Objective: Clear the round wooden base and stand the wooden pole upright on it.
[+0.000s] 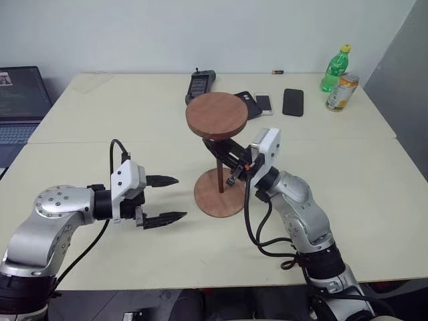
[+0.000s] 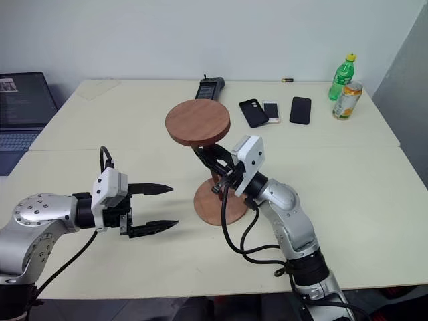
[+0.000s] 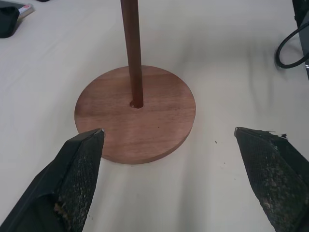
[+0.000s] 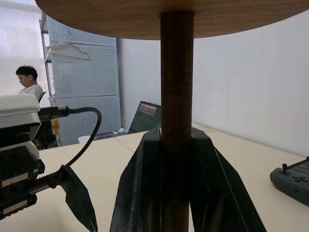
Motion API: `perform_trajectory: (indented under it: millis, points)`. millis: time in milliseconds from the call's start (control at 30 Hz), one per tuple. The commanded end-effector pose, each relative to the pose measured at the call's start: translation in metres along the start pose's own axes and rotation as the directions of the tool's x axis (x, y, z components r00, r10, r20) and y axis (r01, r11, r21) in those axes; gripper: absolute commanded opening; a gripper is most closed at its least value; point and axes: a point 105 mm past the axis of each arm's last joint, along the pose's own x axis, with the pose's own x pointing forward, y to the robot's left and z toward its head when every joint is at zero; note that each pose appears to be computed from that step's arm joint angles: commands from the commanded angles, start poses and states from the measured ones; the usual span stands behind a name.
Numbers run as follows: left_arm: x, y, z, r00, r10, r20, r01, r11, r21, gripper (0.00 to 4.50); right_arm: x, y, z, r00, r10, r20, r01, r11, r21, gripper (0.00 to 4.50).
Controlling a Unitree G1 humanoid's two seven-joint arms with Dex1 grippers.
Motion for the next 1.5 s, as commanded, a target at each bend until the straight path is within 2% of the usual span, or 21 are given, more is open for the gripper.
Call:
perform_trajectory:
  millis: [33, 467, 1133, 1500]
  points:
    - [-0.004, 0.000, 0.001, 1.000, -0.001, -0.010, 0.002, 0.999, 0.036, 4.50, -0.001, 0.006, -0.002, 1.000, 0.023, 0.002, -0.023, 1.000, 0.011, 0.26]
    - [-0.002, -0.003, 0.003, 1.000, -0.007, -0.005, 0.007, 0.998, 0.058, 4.50, 0.001, -0.009, -0.001, 1.000, -0.021, 0.009, 0.021, 0.999, -0.025, 0.26]
    - [-0.003, -0.002, 0.003, 1.000, -0.008, 0.001, 0.008, 0.998, 0.066, 4.50, -0.009, 0.001, -0.013, 0.998, 0.036, -0.059, -0.035, 0.999, 0.017, 0.26]
    - [-0.001, -0.001, 0.003, 1.000, -0.012, 0.002, 0.012, 0.997, 0.073, 4.50, -0.005, -0.005, -0.037, 0.985, -0.018, -0.171, 0.016, 1.000, -0.015, 0.26]
